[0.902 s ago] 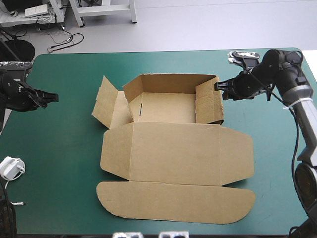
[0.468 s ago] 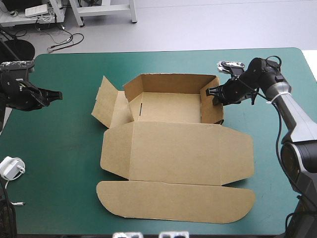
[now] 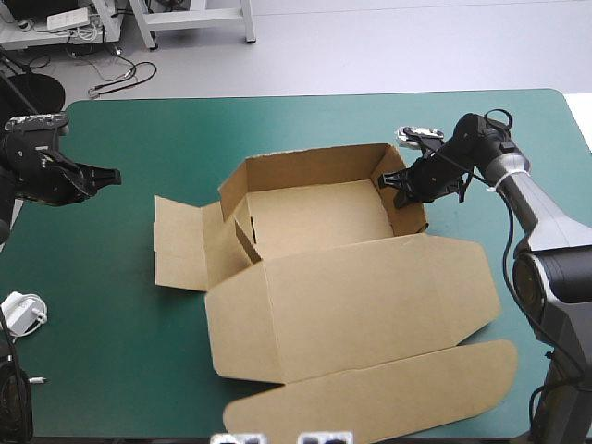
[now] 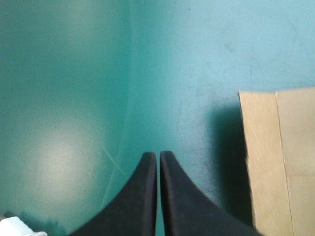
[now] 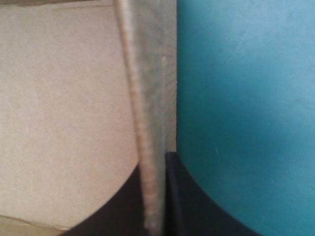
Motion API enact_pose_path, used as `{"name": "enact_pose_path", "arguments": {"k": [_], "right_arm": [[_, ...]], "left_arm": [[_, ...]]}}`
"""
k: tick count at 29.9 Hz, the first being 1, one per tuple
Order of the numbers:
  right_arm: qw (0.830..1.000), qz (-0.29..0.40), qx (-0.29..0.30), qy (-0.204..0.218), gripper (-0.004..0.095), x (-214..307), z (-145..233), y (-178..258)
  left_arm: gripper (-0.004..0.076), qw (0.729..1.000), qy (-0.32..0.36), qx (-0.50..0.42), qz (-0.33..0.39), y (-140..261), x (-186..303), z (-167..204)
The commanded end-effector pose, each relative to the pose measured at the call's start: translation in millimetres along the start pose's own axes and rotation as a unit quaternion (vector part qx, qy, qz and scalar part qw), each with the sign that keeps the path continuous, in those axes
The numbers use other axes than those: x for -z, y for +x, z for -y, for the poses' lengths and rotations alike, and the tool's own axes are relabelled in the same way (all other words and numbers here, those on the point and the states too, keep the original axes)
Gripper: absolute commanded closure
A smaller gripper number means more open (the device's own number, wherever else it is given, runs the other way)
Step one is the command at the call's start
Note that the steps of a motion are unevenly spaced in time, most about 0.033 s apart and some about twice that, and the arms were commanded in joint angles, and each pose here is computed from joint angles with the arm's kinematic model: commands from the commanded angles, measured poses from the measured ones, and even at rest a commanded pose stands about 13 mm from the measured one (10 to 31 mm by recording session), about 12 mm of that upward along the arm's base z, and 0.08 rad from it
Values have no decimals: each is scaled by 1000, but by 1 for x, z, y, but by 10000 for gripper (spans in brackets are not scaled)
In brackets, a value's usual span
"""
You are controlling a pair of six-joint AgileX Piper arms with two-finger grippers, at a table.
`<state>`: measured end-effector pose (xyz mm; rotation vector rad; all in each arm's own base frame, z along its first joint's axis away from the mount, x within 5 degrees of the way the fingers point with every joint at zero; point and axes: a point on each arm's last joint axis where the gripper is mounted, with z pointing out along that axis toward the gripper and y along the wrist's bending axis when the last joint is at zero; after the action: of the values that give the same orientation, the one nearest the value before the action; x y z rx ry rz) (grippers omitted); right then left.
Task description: Fold the box
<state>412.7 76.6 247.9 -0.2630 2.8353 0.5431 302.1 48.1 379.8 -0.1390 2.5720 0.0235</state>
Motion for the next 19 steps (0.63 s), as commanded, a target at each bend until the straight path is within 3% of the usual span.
{"name": "enact_pose_path", "arguments": {"k": [1, 7, 13, 19], "right_arm": [[997, 66, 24, -17, 923, 63, -20, -5], [990, 134, 26, -31, 923, 138, -24, 0], [971, 223, 13, -82, 923, 198, -26, 13], [954, 275, 27, -120, 923, 234, -43, 30]], "left_arm": [[717, 999, 9, 7, 48, -8, 13, 3], [717, 996, 54, 47, 46, -11, 3, -15], [717, 972, 202, 81, 82, -17, 1, -33], [717, 937, 323, 84, 105, -26, -7, -25]]}}
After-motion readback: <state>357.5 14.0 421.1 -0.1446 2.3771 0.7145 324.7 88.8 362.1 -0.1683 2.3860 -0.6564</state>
